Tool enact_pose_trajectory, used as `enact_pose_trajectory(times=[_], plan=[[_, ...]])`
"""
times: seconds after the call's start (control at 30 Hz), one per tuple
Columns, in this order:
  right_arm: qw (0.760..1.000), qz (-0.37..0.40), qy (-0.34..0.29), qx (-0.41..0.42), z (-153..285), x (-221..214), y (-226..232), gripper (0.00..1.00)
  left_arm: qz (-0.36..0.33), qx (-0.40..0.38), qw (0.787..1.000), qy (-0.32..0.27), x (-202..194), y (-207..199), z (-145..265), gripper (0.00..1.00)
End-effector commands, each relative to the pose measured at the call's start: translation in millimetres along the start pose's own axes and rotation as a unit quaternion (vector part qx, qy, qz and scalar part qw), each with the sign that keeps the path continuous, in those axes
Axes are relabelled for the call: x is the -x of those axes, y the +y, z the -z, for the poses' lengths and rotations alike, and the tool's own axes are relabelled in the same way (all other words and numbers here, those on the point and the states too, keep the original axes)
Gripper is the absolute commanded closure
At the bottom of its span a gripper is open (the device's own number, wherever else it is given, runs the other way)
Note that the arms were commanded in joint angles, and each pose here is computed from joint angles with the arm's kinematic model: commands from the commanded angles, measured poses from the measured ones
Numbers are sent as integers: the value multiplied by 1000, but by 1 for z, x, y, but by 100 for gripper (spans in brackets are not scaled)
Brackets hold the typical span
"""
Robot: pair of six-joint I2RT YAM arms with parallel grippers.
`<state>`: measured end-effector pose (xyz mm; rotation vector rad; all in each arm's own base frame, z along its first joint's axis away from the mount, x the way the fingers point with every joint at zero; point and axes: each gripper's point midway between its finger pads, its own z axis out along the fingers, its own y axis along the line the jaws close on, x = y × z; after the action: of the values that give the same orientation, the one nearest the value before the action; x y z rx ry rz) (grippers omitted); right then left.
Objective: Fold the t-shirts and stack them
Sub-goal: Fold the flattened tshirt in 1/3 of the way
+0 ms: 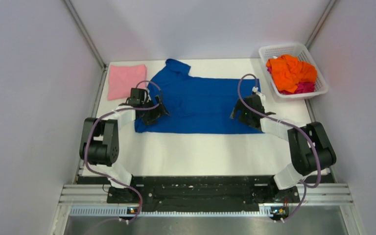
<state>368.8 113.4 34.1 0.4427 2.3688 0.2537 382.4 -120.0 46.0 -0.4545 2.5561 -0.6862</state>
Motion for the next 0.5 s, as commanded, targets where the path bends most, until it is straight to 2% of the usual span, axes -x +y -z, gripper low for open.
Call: enact_pose_trajectory(times=[0.0, 0.1, 0.33, 0.47], plan=[[995, -9, 84, -53, 29, -67, -40, 10, 47, 98, 993, 48, -69, 58, 25, 7], [994, 0, 99, -54, 53, -89, -51, 10, 59, 125, 989, 52, -102, 75, 47, 7], [990, 15, 131, -49, 94, -133, -63, 10, 114, 119, 986, 37, -160, 90, 77, 7], [994, 12, 107, -30, 101, -127, -59, 9, 118, 109, 987, 3, -158, 86, 90, 5]])
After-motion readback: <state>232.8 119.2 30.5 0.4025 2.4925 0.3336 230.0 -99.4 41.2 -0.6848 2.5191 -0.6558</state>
